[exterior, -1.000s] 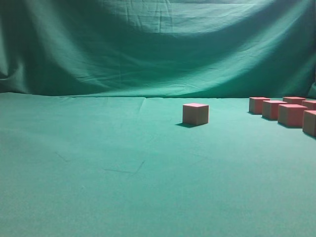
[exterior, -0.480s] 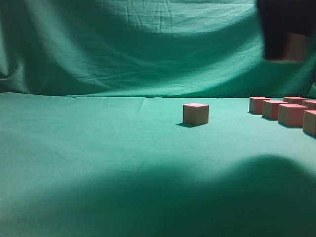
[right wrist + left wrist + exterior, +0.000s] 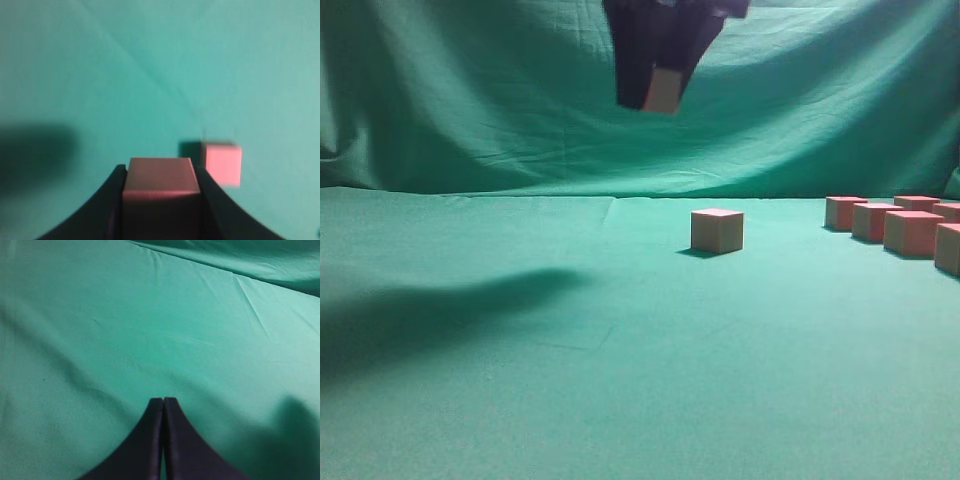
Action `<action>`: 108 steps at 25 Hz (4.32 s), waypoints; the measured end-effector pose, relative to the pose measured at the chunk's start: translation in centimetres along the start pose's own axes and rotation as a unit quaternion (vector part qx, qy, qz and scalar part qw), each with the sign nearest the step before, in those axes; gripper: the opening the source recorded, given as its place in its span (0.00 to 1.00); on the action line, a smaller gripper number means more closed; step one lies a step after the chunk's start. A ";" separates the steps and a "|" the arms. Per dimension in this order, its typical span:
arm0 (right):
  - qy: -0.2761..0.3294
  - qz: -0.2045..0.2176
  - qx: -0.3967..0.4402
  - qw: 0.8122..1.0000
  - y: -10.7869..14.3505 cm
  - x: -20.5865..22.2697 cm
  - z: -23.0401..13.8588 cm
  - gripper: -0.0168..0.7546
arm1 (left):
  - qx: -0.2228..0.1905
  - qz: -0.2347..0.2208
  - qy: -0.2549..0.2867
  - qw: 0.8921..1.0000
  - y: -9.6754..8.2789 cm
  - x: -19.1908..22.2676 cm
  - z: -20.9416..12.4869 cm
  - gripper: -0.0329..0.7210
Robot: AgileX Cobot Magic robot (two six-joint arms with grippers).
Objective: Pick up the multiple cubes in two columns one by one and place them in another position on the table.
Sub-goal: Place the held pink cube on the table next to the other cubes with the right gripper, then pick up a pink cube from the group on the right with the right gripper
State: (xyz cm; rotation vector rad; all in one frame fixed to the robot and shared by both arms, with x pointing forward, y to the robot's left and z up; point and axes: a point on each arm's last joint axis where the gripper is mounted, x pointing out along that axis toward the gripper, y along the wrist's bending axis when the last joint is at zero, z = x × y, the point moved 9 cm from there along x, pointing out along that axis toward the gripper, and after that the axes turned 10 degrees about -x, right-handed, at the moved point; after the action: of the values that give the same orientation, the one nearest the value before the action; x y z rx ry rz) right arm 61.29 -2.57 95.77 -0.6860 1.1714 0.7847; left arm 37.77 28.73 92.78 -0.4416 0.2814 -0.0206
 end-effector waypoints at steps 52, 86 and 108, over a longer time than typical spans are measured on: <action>0.017 0.037 -0.252 0.967 -4.1 10.2 0.5 0.36 | 0.000 0.000 0.000 1.000 0.0 0.0 0.0 0.04; -0.011 0.009 -0.199 0.980 -4.6 6.3 1.6 0.89 | 0.000 0.000 0.000 1.000 0.0 0.0 0.0 0.04; -0.030 -0.100 0.214 0.971 -7.5 -10.8 -10.1 0.75 | 0.000 0.000 0.000 1.000 0.0 0.0 0.0 0.04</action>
State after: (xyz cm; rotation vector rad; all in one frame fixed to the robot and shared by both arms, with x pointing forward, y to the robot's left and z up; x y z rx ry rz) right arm 60.07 -16.82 104.12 -0.4070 1.1476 0.3617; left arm 37.77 28.73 92.78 -0.4416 0.2814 -0.0206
